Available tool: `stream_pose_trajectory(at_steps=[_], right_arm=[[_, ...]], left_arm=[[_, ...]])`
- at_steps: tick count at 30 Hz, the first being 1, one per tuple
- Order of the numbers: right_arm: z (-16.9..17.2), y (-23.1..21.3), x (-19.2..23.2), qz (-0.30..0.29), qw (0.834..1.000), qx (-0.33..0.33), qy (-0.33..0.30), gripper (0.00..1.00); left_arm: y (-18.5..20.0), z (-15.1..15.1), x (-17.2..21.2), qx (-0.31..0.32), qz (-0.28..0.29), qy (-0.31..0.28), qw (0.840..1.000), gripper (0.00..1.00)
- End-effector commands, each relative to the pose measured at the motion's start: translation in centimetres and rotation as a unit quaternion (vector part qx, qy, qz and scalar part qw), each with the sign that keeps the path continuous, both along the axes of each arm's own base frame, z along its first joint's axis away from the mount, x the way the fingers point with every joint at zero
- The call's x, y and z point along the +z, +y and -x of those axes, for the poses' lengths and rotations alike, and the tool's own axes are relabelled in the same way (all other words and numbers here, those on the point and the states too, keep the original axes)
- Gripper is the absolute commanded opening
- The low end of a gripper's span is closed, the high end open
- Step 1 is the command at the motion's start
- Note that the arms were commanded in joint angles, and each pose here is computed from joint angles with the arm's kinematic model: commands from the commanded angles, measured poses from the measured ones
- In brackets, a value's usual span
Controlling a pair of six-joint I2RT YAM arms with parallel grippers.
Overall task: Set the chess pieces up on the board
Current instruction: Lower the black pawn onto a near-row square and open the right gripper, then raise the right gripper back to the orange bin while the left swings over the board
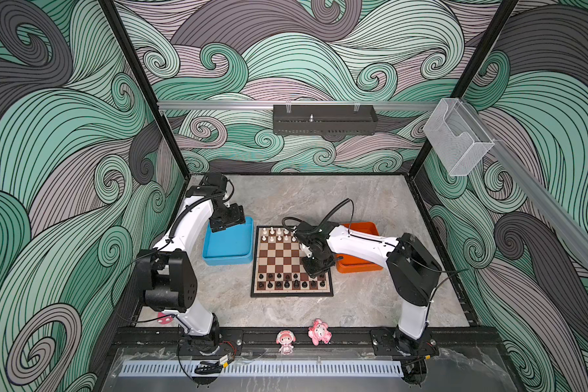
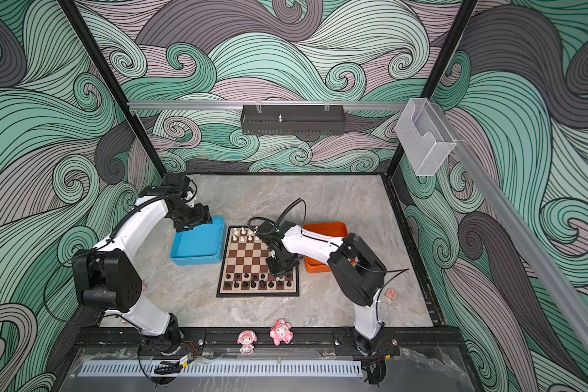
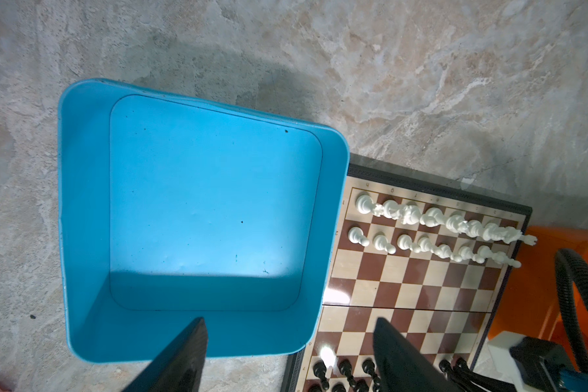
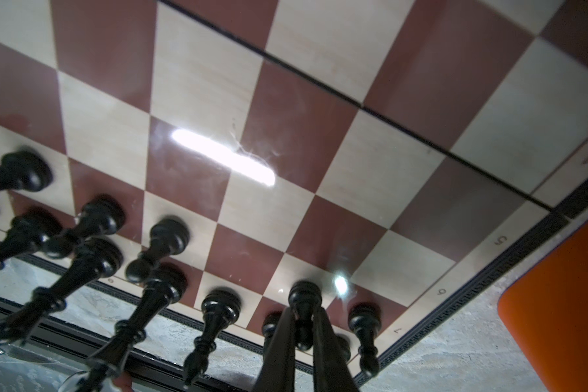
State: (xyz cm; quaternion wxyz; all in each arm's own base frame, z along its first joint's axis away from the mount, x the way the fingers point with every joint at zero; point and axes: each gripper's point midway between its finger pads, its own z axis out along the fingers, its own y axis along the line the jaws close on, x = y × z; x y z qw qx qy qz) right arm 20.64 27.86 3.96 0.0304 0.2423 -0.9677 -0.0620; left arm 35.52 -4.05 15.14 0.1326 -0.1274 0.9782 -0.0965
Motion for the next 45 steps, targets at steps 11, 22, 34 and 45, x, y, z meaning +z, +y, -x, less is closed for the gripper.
stream_pose_trajectory(at_steps=[11,22,34,45], right_arm=[[-0.1,0.2,-0.1,0.007,1.000,0.004,0.003,0.12],[-0.2,0.2,0.0,0.006,1.000,0.004,0.000,0.25],[-0.7,0.4,2.3,-0.007,1.000,0.001,-0.021,0.30],[-3.2,0.0,7.2,-0.034,0.997,-0.012,-0.072,0.37]], left_arm=[[0.3,0.0,-0.2,0.008,0.001,0.006,1.000,0.79],[0.3,0.2,-0.4,0.008,0.001,0.009,1.000,0.79],[0.3,0.2,0.0,0.008,0.001,0.004,1.000,0.79],[0.4,0.0,0.7,0.008,-0.001,-0.004,1.000,0.79]])
